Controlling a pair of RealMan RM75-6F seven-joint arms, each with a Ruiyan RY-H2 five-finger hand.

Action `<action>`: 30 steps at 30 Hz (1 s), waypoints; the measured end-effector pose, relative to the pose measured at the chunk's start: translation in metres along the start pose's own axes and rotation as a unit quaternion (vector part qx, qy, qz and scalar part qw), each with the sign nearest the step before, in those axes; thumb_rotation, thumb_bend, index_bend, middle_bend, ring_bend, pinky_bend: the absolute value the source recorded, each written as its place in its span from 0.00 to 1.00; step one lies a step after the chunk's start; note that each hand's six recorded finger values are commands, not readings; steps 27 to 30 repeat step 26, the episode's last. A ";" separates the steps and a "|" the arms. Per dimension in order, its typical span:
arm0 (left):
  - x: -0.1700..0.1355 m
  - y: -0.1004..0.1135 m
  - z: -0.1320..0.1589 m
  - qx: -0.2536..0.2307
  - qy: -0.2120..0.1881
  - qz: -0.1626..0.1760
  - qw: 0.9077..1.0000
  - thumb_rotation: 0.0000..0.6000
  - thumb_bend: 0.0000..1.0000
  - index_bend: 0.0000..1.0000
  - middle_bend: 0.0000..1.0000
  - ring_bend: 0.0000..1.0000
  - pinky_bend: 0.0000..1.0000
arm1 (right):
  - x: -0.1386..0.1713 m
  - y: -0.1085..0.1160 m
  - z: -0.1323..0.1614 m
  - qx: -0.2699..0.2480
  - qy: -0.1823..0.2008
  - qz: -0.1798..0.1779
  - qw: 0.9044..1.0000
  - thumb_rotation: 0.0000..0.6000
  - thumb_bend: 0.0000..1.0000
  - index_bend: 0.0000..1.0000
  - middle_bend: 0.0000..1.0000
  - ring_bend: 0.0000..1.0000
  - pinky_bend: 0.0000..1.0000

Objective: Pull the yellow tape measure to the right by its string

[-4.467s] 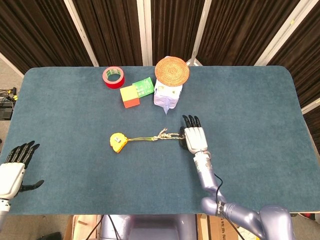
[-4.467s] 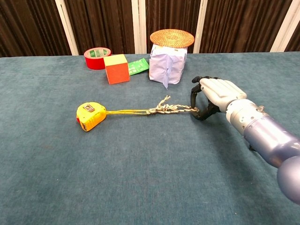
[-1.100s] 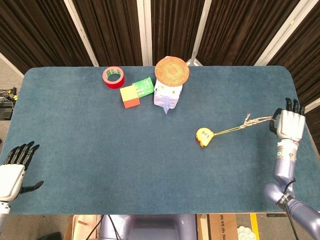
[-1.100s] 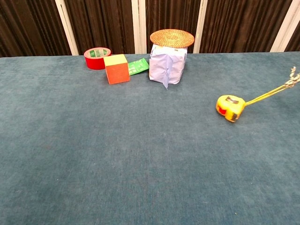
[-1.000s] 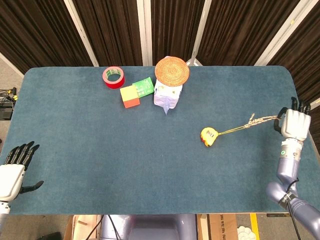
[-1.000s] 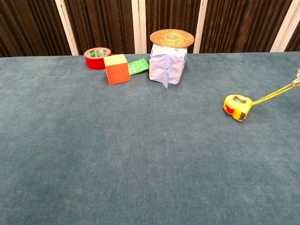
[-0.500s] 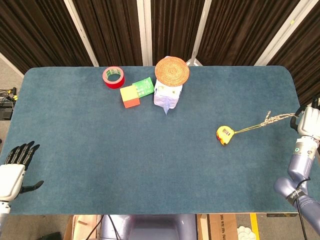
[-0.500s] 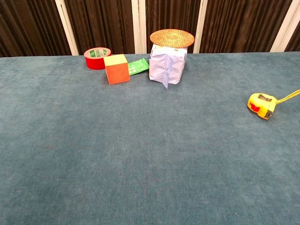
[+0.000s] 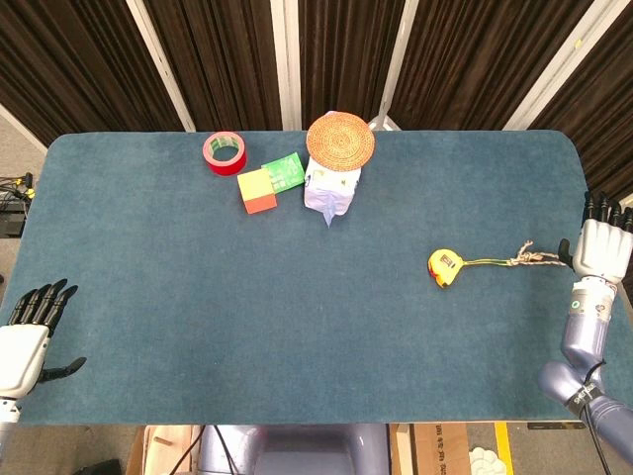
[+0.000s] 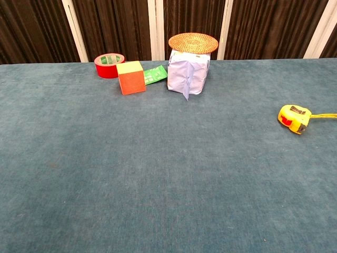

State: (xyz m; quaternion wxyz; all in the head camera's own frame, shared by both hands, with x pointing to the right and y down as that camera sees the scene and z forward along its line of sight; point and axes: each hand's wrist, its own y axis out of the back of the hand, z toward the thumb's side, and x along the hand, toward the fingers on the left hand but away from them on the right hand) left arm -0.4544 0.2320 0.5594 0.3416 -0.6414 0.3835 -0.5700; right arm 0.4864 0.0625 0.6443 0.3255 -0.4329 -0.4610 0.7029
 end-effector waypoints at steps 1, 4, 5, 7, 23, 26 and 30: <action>0.000 0.000 0.000 0.000 0.000 0.001 1.000 1.00 0.00 0.00 0.00 0.00 0.00 | 0.002 0.000 0.001 -0.003 0.002 0.000 1.000 1.00 0.45 0.00 0.00 0.00 0.00; -0.001 0.001 0.000 0.000 -0.001 0.002 1.000 1.00 0.00 0.00 0.00 0.00 0.00 | 0.010 0.002 0.006 -0.020 0.013 0.003 1.000 1.00 0.44 0.00 0.00 0.00 0.00; -0.001 0.001 0.000 0.000 -0.002 0.002 1.000 1.00 0.00 0.00 0.00 0.00 0.00 | 0.013 0.003 0.007 -0.026 0.018 0.004 0.999 1.00 0.43 0.00 0.00 0.00 0.00; -0.001 0.002 0.000 0.001 -0.003 0.004 1.000 1.00 0.00 0.00 0.00 0.00 0.00 | 0.023 0.005 0.012 -0.042 0.033 0.006 0.999 1.00 0.38 0.00 0.00 0.00 0.00; -0.004 0.003 -0.002 0.021 -0.009 0.007 1.000 1.00 0.00 0.00 0.00 0.00 0.00 | 0.171 0.030 0.002 -0.083 0.204 0.025 0.975 1.00 0.36 0.00 0.00 0.00 0.00; -0.005 0.004 -0.001 0.023 -0.011 0.012 1.000 1.00 0.00 0.00 0.00 0.00 0.00 | 0.192 0.034 -0.014 -0.081 0.208 0.018 0.975 1.00 0.36 0.00 0.00 0.00 0.00; -0.005 0.004 -0.001 0.023 -0.011 0.012 1.000 1.00 0.00 0.00 0.00 0.00 0.00 | 0.192 0.034 -0.014 -0.081 0.208 0.018 0.975 1.00 0.36 0.00 0.00 0.00 0.00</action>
